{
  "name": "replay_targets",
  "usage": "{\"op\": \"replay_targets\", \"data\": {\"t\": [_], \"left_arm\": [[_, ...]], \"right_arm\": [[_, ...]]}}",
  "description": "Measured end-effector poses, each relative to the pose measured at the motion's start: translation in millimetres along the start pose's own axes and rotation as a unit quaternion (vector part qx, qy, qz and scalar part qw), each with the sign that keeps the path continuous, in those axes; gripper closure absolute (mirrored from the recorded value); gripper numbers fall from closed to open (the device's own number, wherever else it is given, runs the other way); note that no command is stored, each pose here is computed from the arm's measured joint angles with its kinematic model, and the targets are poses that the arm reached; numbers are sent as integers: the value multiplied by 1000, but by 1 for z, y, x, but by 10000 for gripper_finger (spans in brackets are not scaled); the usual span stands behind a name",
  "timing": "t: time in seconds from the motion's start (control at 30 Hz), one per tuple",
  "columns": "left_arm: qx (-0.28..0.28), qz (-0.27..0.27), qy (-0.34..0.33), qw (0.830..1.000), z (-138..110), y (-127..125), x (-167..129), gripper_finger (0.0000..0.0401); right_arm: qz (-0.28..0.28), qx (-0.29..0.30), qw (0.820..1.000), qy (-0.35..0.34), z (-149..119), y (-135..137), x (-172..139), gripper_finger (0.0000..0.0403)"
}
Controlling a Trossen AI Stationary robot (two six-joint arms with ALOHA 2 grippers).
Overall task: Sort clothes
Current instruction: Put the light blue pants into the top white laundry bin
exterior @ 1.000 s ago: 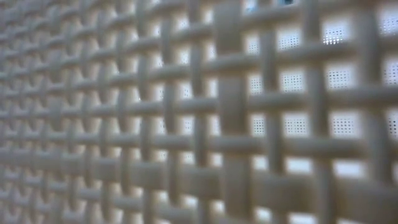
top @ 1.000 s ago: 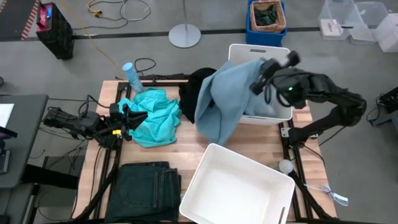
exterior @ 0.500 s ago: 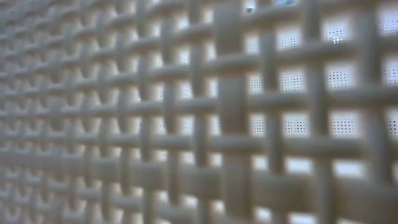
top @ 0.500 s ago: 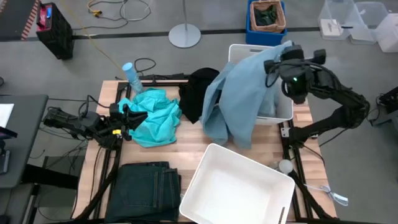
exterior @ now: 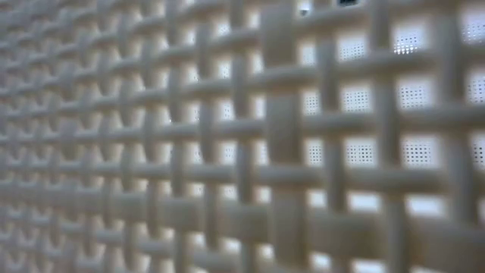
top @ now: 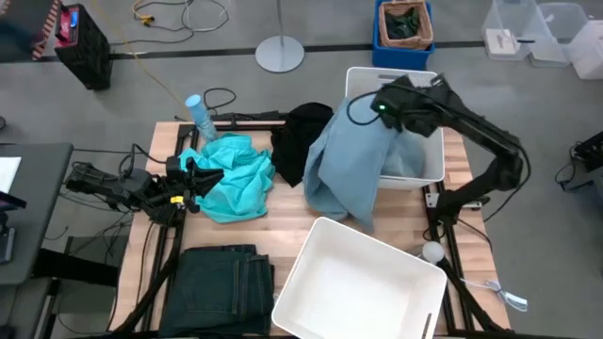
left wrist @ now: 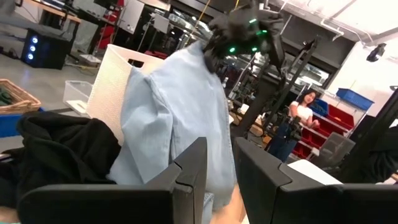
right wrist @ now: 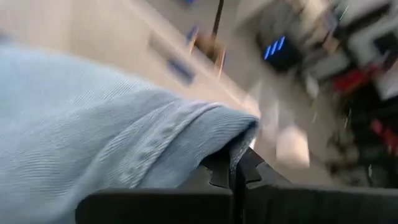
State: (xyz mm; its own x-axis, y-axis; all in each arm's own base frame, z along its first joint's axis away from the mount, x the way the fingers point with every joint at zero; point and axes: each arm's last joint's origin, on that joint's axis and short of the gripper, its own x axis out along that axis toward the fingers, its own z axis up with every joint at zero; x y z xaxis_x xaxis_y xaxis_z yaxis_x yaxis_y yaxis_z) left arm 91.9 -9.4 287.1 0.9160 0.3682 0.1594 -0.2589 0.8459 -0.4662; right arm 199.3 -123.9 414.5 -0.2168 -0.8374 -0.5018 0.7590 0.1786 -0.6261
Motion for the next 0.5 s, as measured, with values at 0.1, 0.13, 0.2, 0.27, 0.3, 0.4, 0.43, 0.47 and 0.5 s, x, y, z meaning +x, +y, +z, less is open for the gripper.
{"op": "replay_targets", "data": {"t": [0.1, 0.13, 0.2, 0.27, 0.3, 0.4, 0.43, 0.47, 0.5], "left_arm": [[0, 0, 0, 1000, 0, 0, 0, 327], [0, 0, 0, 1000, 0, 0, 0, 327], [0, 1, 0, 1000, 0, 0, 0, 327], [0, 0, 0, 1000, 0, 0, 0, 327], [0, 0, 0, 1000, 0, 0, 0, 327], [0, 0, 0, 1000, 0, 0, 0, 327], [1, 0, 0, 1000, 0, 0, 0, 327], [1, 0, 0, 1000, 0, 0, 0, 327], [2, 0, 0, 1000, 0, 0, 0, 327]], "right_arm": [[30, -9, 998, 49, 2, 12, 13, 399], [48, -17, 997, 56, 3, 15, 14, 394], [71, -20, 996, 50, 6, 21, 13, 380], [79, -18, 996, 40, 7, 24, 11, 359], [82, -18, 996, 37, 7, 25, 9, 347], [87, -12, 996, 28, 5, 21, 4, 308], [89, -7, 996, 25, 4, 18, 2, 293], [91, 1, 996, 22, 4, 15, 0, 277], [93, 9, 995, 18, 2, 12, -2, 261]]}}
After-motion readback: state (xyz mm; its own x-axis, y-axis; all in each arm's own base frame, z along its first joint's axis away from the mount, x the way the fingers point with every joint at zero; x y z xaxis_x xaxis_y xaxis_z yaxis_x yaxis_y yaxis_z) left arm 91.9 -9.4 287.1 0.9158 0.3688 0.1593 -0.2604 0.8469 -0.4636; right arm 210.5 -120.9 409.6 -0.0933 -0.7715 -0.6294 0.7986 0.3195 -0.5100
